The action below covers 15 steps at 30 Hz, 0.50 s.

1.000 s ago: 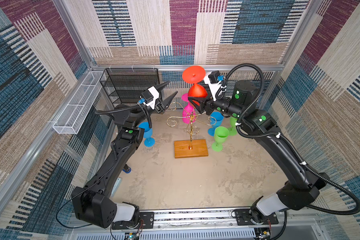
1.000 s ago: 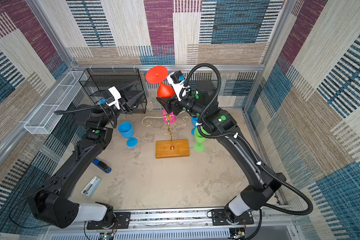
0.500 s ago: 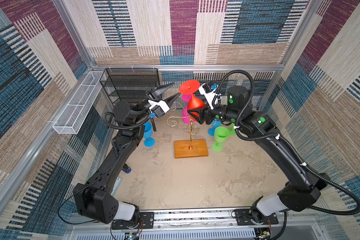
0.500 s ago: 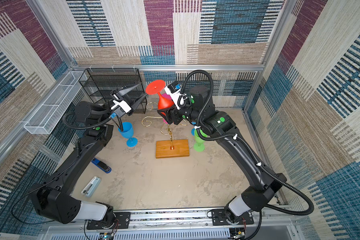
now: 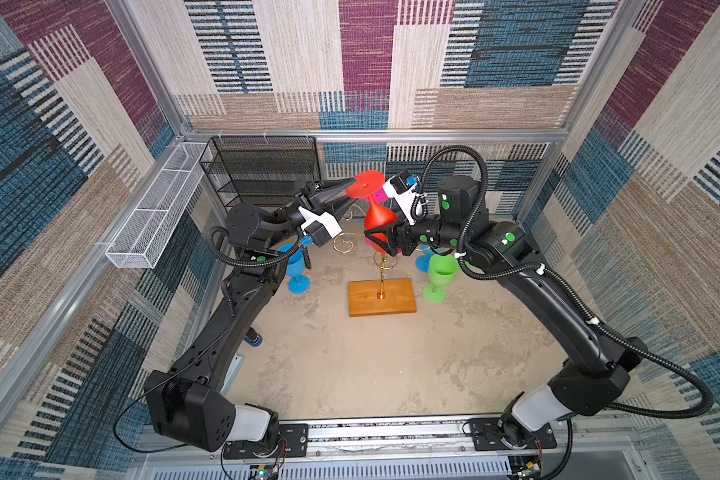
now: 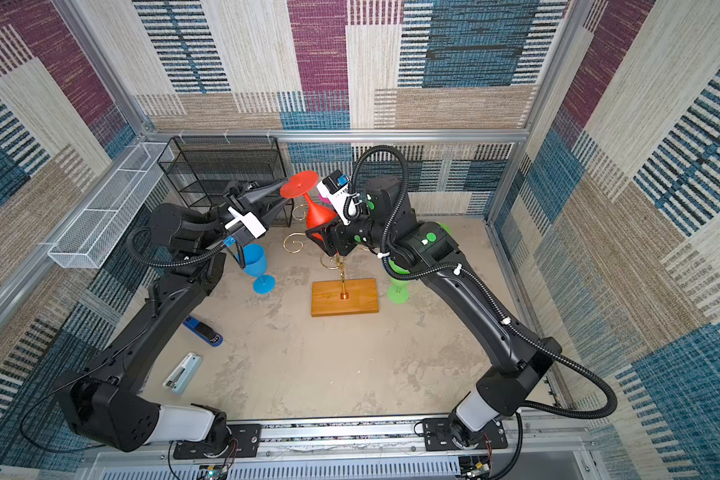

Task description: Take the wine glass off the wine glass rack

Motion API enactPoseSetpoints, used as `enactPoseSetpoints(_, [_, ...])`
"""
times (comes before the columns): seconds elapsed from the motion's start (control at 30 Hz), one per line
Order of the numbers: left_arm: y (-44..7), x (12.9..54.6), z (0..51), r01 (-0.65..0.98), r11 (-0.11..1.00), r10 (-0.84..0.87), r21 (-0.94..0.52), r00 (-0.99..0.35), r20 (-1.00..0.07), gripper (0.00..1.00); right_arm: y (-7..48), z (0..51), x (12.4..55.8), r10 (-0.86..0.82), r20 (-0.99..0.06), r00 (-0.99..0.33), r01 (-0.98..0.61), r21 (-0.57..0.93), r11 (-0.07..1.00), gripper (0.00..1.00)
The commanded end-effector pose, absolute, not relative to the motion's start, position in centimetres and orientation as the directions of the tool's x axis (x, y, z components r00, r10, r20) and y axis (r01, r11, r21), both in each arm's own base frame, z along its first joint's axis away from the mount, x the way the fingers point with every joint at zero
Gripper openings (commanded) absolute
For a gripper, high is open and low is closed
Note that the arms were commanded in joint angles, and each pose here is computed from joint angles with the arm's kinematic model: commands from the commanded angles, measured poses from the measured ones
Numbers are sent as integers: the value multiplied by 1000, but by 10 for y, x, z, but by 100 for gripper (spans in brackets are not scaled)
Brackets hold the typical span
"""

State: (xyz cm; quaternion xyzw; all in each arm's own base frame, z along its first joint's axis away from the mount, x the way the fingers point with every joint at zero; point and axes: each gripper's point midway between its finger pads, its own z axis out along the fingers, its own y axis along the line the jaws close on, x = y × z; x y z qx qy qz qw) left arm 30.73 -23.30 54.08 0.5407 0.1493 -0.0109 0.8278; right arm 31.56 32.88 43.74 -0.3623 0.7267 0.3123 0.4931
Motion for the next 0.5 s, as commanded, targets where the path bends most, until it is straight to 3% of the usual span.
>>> enactPoseSetpoints(0.0, [-233, 302, 543, 135, 406, 149, 904, 966, -211, 21, 331, 441, 313, -209, -945, -252, -841, 107, 530, 35])
enactPoseSetpoints(0.23, [-230, 303, 546, 128, 425, 167, 896, 962, -216, 0, 331, 445, 309, -195, -948, -251, -846, 117, 521, 44])
enactPoseSetpoints(0.47, [-219, 310, 559, 151, 504, 191, 850, 941, -280, 0, 322, 460, 303, -137, -968, -210, -838, 106, 535, 78])
